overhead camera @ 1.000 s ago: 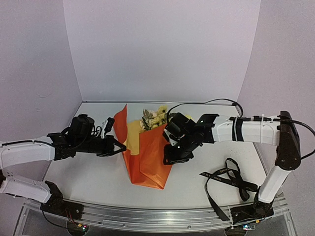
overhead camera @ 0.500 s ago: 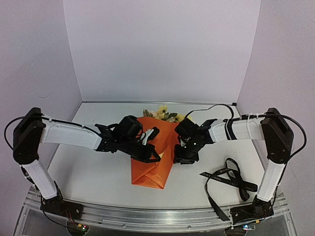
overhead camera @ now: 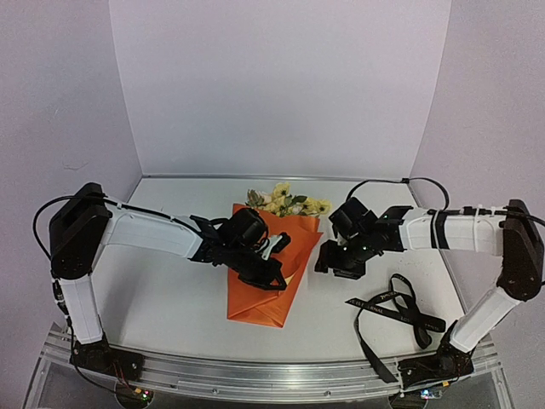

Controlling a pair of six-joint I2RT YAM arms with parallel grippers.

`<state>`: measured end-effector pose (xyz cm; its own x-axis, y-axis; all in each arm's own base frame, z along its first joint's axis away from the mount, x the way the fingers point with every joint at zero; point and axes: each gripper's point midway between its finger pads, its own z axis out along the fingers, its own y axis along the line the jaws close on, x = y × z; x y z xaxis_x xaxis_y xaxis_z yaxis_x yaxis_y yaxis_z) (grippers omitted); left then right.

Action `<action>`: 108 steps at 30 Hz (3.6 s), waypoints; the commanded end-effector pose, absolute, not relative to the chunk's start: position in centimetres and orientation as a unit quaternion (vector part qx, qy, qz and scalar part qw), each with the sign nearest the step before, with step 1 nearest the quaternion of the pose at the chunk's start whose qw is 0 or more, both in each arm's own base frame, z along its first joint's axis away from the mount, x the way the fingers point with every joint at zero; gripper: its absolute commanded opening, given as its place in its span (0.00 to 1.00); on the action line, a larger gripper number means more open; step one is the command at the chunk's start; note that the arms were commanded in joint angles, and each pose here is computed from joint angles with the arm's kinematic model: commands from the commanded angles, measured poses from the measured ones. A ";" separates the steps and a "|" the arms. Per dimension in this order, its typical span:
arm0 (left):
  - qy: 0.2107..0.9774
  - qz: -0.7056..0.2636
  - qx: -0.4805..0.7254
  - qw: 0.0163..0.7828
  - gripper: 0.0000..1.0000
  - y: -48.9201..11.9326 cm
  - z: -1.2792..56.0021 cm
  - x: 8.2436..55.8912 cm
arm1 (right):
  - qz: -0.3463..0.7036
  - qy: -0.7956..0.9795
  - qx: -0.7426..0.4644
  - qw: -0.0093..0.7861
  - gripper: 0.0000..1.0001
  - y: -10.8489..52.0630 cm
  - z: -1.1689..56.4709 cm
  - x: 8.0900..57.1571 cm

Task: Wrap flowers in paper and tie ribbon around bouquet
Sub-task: Fold the 2/3-folded wrapping paper at the center of the board, then press the fold line on the folded wrapping paper.

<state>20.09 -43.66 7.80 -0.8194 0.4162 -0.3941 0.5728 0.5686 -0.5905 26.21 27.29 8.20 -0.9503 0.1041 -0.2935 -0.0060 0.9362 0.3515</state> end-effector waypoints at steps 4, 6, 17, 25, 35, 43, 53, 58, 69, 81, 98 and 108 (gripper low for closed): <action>0.871 -0.378 0.291 0.116 0.00 -44.8 8.9 20.7 | 0.217 0.958 0.042 0.184 0.64 30.3 9.9 30.0; 0.872 -0.376 0.291 0.115 0.00 -44.8 8.8 20.8 | 0.227 0.955 0.050 0.186 0.64 31.1 9.7 30.9; 0.871 -0.374 0.294 0.121 0.00 -44.9 8.9 21.0 | 0.231 0.953 0.079 0.182 0.38 32.4 7.7 33.4; 0.865 -0.378 0.301 0.134 0.22 -44.8 10.2 21.0 | 0.232 0.951 0.087 0.183 0.00 32.7 7.3 35.0; 0.869 -0.378 0.281 0.154 0.37 -41.7 12.0 21.4 | 0.204 0.961 0.084 0.168 0.00 30.8 5.2 35.7; 0.886 -0.359 0.276 0.101 0.17 -39.8 7.2 19.8 | 0.211 0.963 0.081 0.147 0.00 31.6 4.3 35.7; 0.883 -0.379 0.266 0.075 0.14 -41.1 5.2 19.7 | 0.200 0.969 0.050 0.137 0.10 31.3 5.3 34.9; 0.882 -0.386 0.262 0.071 0.13 -41.4 5.0 19.5 | 0.219 0.966 0.050 0.126 0.15 31.0 7.2 32.9; 0.882 -0.387 0.262 0.068 0.13 -41.4 4.9 19.5 | 0.234 0.965 0.019 0.115 0.32 31.7 8.1 27.2; 0.881 -0.388 0.263 0.071 0.12 -41.5 5.3 19.5 | 0.262 0.962 0.011 0.073 0.08 36.4 5.1 25.0; 0.887 -0.386 0.243 0.072 0.12 -39.3 5.2 18.9 | 0.217 0.974 0.034 0.062 0.05 34.7 0.1 24.1; 0.893 -0.410 0.175 0.058 0.12 -35.4 4.0 19.3 | 0.209 0.975 0.034 0.059 0.05 34.6 -0.6 24.1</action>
<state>18.30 -35.78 2.63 -0.9176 0.3276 -0.2251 0.3907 0.6390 -0.6626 24.06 35.30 0.71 -0.9919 0.0795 -0.0994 0.0261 0.8913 0.4526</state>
